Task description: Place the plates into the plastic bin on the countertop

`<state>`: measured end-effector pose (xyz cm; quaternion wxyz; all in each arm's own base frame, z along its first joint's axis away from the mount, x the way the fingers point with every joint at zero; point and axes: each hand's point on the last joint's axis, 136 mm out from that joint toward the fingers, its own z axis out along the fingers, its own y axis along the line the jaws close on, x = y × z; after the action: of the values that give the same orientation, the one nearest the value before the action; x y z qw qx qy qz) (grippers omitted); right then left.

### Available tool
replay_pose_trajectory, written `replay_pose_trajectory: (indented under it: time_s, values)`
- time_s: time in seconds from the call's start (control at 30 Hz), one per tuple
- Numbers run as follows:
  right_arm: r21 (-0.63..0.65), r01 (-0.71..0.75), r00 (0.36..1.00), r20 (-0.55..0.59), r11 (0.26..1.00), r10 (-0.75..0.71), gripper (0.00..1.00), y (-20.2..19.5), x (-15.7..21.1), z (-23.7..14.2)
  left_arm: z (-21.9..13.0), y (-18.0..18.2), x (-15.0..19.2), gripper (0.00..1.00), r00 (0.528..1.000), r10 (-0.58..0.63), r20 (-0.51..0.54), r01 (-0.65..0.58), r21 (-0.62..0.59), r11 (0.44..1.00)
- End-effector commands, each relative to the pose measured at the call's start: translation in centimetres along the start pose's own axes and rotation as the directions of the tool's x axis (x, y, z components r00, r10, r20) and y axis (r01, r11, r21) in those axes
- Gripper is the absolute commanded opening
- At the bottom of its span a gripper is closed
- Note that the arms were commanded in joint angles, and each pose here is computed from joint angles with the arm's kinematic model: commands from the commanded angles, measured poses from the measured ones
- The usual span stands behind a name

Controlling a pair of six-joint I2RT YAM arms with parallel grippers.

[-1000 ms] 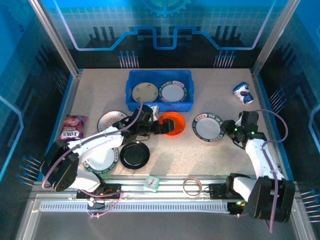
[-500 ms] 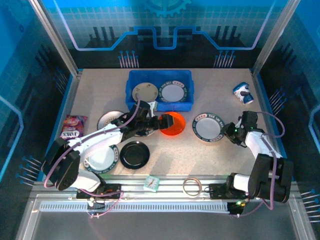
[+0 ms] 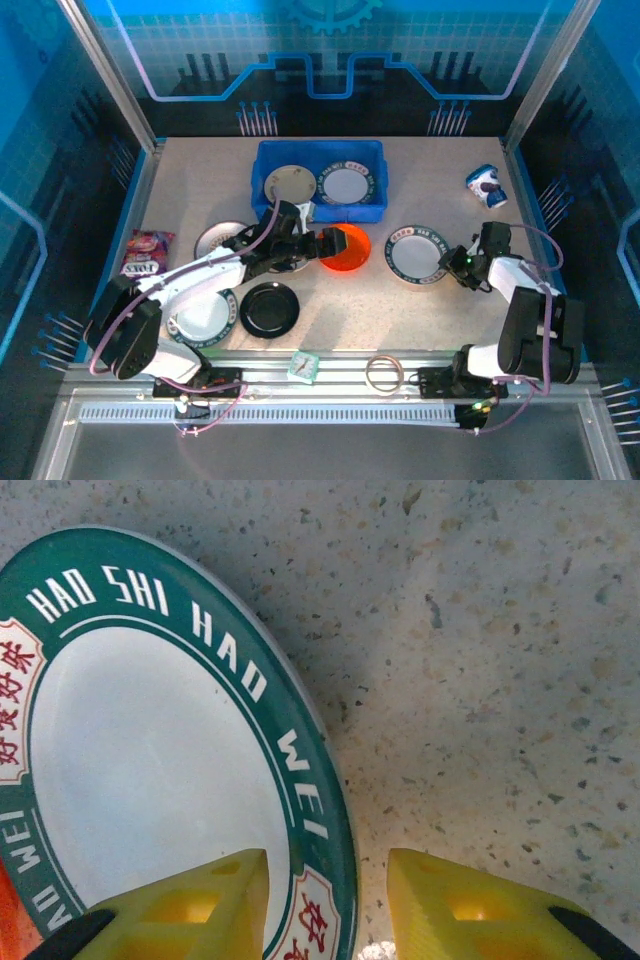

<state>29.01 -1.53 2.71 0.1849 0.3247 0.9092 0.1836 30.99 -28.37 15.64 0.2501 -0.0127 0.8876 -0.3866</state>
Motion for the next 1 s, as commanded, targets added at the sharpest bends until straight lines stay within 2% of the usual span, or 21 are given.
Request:
replay_pose_trajectory:
  time_s: [0.0, 0.2, 0.37, 0.63, 0.83, 0.97]
  values:
    - [-0.038, 0.027, 1.0, -0.003, 0.999, -0.027, 0.36, 1.3, -0.7, 0.5, 0.0, -1.1, -1.0, 0.98, 1.0, -0.008, 0.006, 0.008, 0.039, 0.999]
    - [-0.05, 0.015, 1.0, -0.01, 0.999, -0.016, 0.32, 1.4, -0.5, 1.3, 0.2, -0.9, -1.3, 0.98, 1.0, -0.013, 0.004, 0.013, 0.035, 0.999]
    - [-0.047, 0.012, 1.0, -0.009, 0.999, -0.012, 0.25, 1.2, -0.4, 1.6, 0.5, -0.9, -1.5, 0.98, 1.0, -0.017, -0.001, 0.017, 0.034, 0.999]
    - [-0.039, 0.015, 0.999, 0.041, 0.999, -0.014, 0.01, 1.1, -1.1, 0.5, 0.5, -1.0, -1.8, 0.97, 1.0, -0.012, -0.002, 0.012, 0.028, 1.0]
    - [-0.054, 0.003, 0.993, 0.118, 0.999, 0.004, 0.0, 1.3, -2.3, -1.9, 0.3, -1.2, -2.2, 0.98, 1.0, -0.006, 0.001, 0.006, 0.024, 1.0]
    - [-0.089, 0.018, 0.979, 0.202, 0.996, 0.001, 0.0, 2.4, -3.0, -5.1, -0.3, -1.5, -2.8, 0.98, 1.0, -0.01, 0.014, 0.01, 0.034, 0.999]
